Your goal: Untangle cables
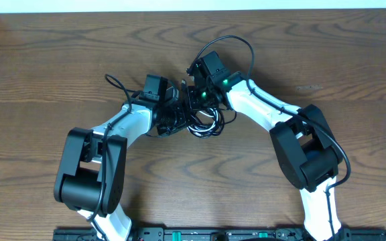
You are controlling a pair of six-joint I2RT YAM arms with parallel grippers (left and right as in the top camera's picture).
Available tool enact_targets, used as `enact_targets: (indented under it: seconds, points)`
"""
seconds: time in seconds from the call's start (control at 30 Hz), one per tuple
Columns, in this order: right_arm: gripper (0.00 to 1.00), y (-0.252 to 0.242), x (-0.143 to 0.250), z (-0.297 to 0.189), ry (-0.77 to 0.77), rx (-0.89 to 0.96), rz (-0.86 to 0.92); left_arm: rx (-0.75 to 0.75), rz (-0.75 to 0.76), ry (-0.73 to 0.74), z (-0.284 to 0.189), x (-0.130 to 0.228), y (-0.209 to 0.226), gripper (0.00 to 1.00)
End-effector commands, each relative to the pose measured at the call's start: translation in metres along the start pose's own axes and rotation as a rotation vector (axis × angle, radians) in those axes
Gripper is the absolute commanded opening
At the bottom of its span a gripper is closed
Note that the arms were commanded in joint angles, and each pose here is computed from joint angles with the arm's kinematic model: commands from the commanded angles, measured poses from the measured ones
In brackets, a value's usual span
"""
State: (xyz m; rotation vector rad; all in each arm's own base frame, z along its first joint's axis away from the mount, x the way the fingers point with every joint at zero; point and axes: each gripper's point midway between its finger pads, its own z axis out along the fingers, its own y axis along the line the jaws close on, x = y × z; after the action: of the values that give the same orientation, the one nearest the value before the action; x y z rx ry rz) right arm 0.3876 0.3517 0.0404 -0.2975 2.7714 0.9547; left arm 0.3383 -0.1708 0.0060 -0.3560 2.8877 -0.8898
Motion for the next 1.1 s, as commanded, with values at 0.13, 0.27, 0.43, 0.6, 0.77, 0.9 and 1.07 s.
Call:
enact_targets:
  seconds: [0.13,0.27,0.43,0.6,0.77,0.9,1.07]
  points:
    - [0.01,0.002,-0.003,-0.017,-0.005,0.006,-0.039,-0.154,-0.068,-0.045,0.008,-0.002,0.034,0.08]
    - [0.01,-0.012,0.01,-0.021,0.054,0.041,-0.065,-0.155,-0.065,-0.05,0.008,-0.003,0.034,0.07]
    - [0.01,-0.026,0.033,-0.026,0.155,0.079,-0.114,-0.152,-0.065,-0.053,0.008,-0.004,0.033,0.08]
    - [0.01,-0.034,0.056,-0.031,0.251,0.097,-0.194,-0.151,-0.073,-0.061,0.006,-0.007,0.036,0.07]
    - [0.01,-0.053,0.07,-0.038,0.321,0.188,-0.263,-0.155,-0.103,-0.071,0.001,-0.012,0.044,0.07]
    - [0.01,-0.067,0.074,-0.044,0.347,0.262,-0.289,-0.158,-0.128,-0.08,-0.003,-0.017,0.052,0.07]
    - [0.08,-0.043,0.063,-0.044,0.314,0.163,-0.296,-0.123,-0.166,-0.068,-0.009,-0.019,0.056,0.07]
